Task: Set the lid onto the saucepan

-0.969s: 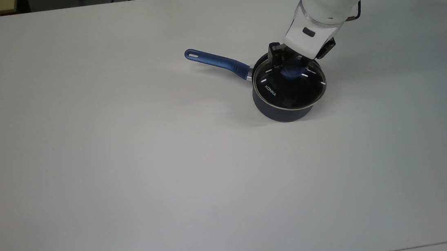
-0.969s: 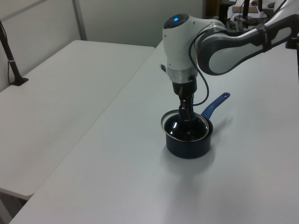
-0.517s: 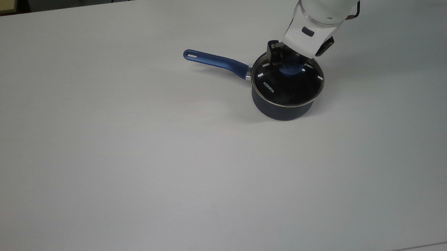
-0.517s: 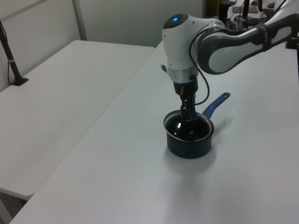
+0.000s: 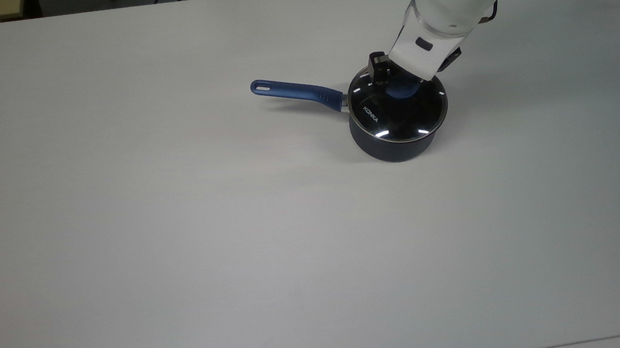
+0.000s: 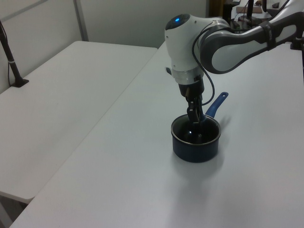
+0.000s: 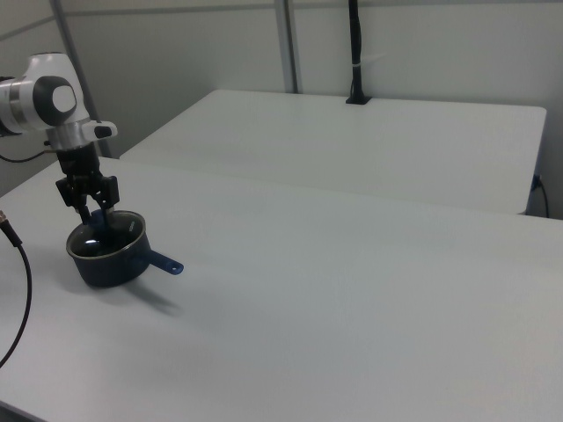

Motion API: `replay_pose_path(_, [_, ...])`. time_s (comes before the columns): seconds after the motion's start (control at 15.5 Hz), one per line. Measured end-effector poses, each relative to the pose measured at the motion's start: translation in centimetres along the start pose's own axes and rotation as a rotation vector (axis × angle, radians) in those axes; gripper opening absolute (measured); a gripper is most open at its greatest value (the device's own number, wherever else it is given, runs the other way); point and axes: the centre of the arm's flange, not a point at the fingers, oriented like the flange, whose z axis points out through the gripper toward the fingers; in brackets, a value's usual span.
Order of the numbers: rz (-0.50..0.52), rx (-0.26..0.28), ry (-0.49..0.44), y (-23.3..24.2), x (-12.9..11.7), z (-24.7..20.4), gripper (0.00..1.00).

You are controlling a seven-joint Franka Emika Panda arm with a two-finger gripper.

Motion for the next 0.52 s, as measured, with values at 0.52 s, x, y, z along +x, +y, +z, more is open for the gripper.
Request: replay_pose_path(0.52, [0.011,-0.002,-0.001,0.83,0.19,0.01,1.00])
